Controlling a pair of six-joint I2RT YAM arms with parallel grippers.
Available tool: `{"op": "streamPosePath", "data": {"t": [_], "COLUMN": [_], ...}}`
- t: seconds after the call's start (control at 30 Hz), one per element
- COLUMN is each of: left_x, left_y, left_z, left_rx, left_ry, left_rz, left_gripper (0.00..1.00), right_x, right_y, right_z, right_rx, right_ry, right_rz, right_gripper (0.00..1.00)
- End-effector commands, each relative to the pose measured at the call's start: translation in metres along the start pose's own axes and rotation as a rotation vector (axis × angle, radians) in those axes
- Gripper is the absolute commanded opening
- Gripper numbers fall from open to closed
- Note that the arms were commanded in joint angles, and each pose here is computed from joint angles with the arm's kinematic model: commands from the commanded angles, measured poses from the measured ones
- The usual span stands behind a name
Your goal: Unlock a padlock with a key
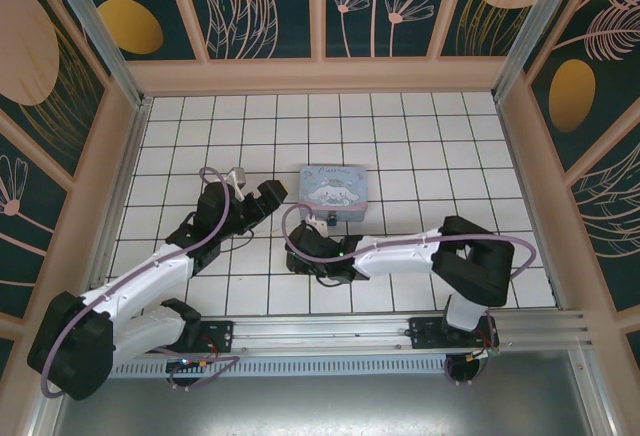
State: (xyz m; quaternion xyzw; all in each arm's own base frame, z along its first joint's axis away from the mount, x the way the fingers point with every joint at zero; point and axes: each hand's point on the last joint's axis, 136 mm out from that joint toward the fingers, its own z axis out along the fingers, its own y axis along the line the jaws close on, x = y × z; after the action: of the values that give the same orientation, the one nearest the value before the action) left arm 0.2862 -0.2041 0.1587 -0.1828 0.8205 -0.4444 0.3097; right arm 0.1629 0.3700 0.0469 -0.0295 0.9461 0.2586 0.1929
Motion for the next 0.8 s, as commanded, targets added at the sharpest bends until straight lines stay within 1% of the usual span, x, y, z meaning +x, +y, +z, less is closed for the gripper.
{"op": "streamPosePath", "data": {"t": [0.0, 0.1, 0.2, 0.23, 0.33, 0.43, 0.6, 0.77], "left_x": [-0.010, -0.009, -0.010, -0.010, -0.010, -0.011, -0.010, -0.011], "left_y": [-0.011, -0.011, -0.012, -0.012, -0.014, -0.014, -0.015, -0.016], "left_z": [-0.004, -0.004, -0.005, -0.005, -0.006, -0.006, -0.006, -0.005], "left_rx": [0.024, 0.027, 0.029, 0.030, 0.033, 0.034, 0.035, 0.036], "left_ry": [-0.029, -0.027, -0.029, -0.029, -0.031, -0.031, -0.030, -0.031], "left_rz": [0.003, 0.000, -0.002, -0.002, 0.000, -0.001, -0.003, -0.003], "left_gripper": [0.92, 0.92, 0.92, 0.92, 0.92, 0.92, 0.92, 0.92], "right_x": [-0.009, -0.011, -0.009, -0.007, -0.001, 0.001, 0.001, 0.003], "right_y": [-0.009, -0.024, -0.037, -0.040, -0.049, -0.055, -0.057, -0.068], "right_z": [-0.022, -0.030, -0.031, -0.029, -0.023, -0.020, -0.014, -0.004], "right_rx": [-0.004, 0.051, 0.116, 0.133, 0.173, 0.209, 0.232, 0.312], "right_ry": [-0.047, -0.059, -0.048, -0.036, 0.003, 0.020, 0.039, 0.074], "right_rz": [-0.035, -0.090, -0.197, -0.241, -0.348, -0.418, -0.495, -0.566], "right_gripper": [0.32, 0.37, 0.47, 0.49, 0.50, 0.50, 0.50, 0.50]}}
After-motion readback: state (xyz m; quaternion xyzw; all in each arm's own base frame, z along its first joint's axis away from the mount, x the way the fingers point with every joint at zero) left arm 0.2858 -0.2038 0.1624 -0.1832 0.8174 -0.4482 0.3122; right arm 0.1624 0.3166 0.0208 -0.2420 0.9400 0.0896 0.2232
